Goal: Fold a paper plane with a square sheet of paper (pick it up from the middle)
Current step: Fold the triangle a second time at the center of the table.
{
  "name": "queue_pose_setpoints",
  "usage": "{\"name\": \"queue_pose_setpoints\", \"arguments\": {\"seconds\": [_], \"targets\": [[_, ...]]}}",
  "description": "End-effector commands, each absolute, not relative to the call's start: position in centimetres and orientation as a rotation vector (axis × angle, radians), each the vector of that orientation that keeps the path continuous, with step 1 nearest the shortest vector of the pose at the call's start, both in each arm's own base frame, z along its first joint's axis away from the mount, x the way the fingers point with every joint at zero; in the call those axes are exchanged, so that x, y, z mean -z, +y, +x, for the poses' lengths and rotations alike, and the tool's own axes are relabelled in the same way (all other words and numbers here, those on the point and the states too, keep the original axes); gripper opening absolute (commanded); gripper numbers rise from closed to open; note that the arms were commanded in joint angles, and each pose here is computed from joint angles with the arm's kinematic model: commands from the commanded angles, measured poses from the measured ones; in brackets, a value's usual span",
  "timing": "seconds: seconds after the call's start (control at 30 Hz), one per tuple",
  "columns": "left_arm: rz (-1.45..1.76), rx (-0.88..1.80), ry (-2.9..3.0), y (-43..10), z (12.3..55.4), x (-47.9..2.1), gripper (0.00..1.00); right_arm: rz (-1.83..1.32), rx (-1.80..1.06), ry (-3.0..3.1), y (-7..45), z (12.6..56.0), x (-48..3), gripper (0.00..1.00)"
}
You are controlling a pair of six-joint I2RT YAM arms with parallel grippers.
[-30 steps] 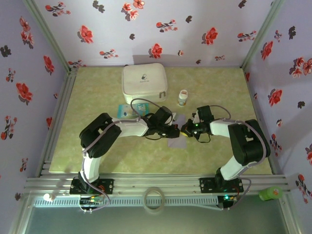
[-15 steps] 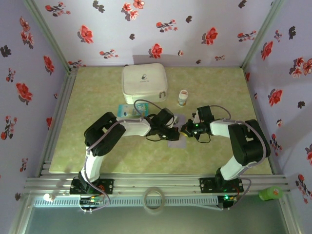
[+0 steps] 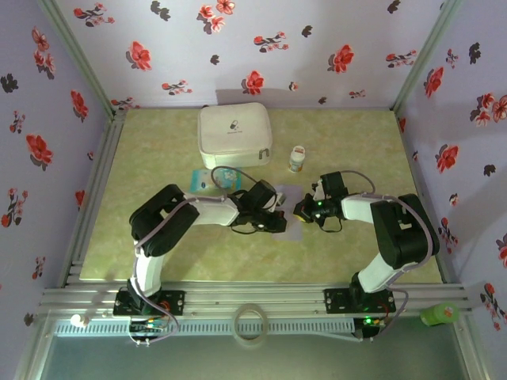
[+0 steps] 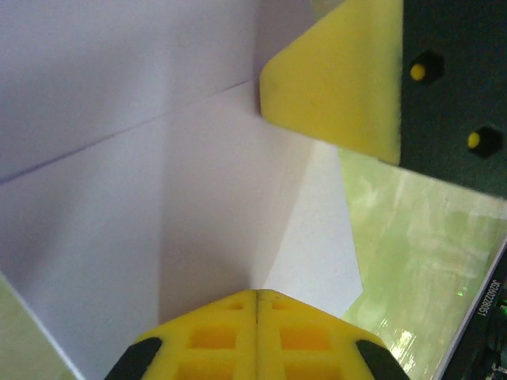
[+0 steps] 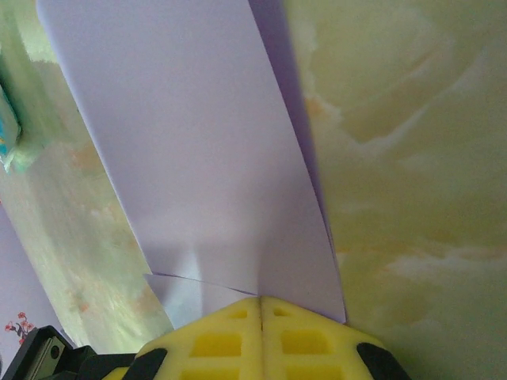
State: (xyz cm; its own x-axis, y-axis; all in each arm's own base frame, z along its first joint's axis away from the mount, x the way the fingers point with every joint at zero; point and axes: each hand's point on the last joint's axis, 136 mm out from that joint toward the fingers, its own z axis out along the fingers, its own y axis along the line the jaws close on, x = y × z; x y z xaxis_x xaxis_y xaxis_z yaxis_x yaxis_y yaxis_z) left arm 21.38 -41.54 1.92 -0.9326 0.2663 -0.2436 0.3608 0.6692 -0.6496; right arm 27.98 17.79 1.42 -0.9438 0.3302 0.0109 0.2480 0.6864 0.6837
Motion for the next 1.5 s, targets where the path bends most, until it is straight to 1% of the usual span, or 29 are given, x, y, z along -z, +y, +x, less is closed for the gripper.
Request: {"name": "queue_pose_setpoints", "arguments": {"seconds": [0.0,0.3,0.6,0.8,0.97,1.13,1.3,1.47], "targets": [[0.449,1.016,2.904,-38.4,19.3,0.5,0.02,0.593,-0.871,2.917,15.0,25.8,2.2,0.00],[0.414,0.990,2.950,-36.0,17.6,1.3,0.02,0.589,-0.868,2.918,14.9,25.8,2.2,0.00],[0.433,0.997,2.900,-35.2,17.3,-0.2,0.01,0.595,-0.863,2.919,14.8,25.8,2.2,0.00],[0.481,1.072,2.760,-36.9,18.8,-3.4,0.00,0.592,-0.873,2.913,14.9,25.9,2.0,0.00],[0.518,1.092,2.692,-39.1,20.4,-4.7,0.00,0.591,-0.879,2.907,15.0,26.0,1.9,0.00],[0.507,1.092,2.652,-40.1,21.9,-5.7,0.00,0.592,-0.887,2.899,15.0,26.2,1.7,0.00],[0.519,1.103,2.643,-41.8,23.1,-5.7,0.00,0.591,-0.900,2.892,15.2,26.4,1.5,0.00],[0.482,1.067,2.707,-41.4,23.1,-3.4,0.00,0.577,-0.957,2.862,15.8,26.8,0.5,0.00]]}}
